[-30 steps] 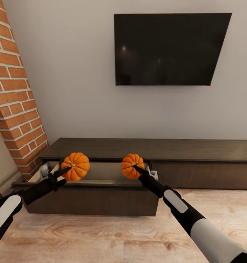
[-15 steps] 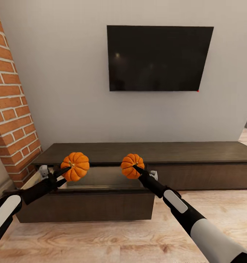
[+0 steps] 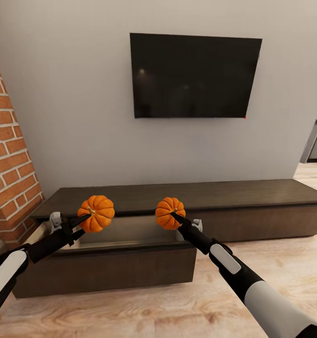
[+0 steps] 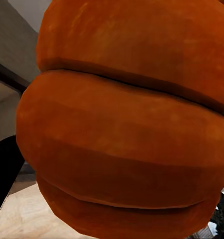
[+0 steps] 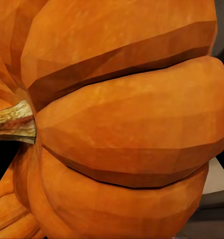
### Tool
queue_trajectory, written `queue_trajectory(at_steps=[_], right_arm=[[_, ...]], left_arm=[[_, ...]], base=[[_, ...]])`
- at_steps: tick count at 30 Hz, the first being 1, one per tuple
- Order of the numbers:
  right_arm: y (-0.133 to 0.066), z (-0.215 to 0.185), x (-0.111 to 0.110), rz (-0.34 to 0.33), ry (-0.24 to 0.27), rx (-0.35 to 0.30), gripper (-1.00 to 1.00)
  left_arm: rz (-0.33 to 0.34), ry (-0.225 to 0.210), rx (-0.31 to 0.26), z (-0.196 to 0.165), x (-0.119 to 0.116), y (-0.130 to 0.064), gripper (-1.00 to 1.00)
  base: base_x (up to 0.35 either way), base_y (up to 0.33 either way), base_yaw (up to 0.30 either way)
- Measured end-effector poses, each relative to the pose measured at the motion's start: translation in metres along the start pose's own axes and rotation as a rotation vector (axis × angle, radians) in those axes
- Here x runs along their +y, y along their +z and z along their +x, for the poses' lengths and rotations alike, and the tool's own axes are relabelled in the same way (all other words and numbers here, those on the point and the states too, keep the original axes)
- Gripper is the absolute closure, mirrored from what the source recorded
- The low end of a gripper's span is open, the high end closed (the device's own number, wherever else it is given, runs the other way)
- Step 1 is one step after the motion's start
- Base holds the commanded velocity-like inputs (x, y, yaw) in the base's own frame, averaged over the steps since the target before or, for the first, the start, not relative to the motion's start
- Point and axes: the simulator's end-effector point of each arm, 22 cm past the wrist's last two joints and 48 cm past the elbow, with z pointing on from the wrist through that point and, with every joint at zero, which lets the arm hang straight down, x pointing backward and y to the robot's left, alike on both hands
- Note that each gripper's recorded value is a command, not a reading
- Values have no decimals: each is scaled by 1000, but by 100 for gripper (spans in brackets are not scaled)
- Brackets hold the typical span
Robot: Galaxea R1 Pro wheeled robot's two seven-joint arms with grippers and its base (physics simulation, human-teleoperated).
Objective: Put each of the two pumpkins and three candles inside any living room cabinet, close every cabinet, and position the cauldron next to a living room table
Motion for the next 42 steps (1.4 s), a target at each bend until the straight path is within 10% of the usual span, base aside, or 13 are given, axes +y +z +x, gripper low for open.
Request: queue_trajectory(at_steps=[42], right_arm=[[1,-2,-14,18,-1,-21,100]], left_arm=[[-11,-11,6,3,11,2,100]], base=[[90,46,0]])
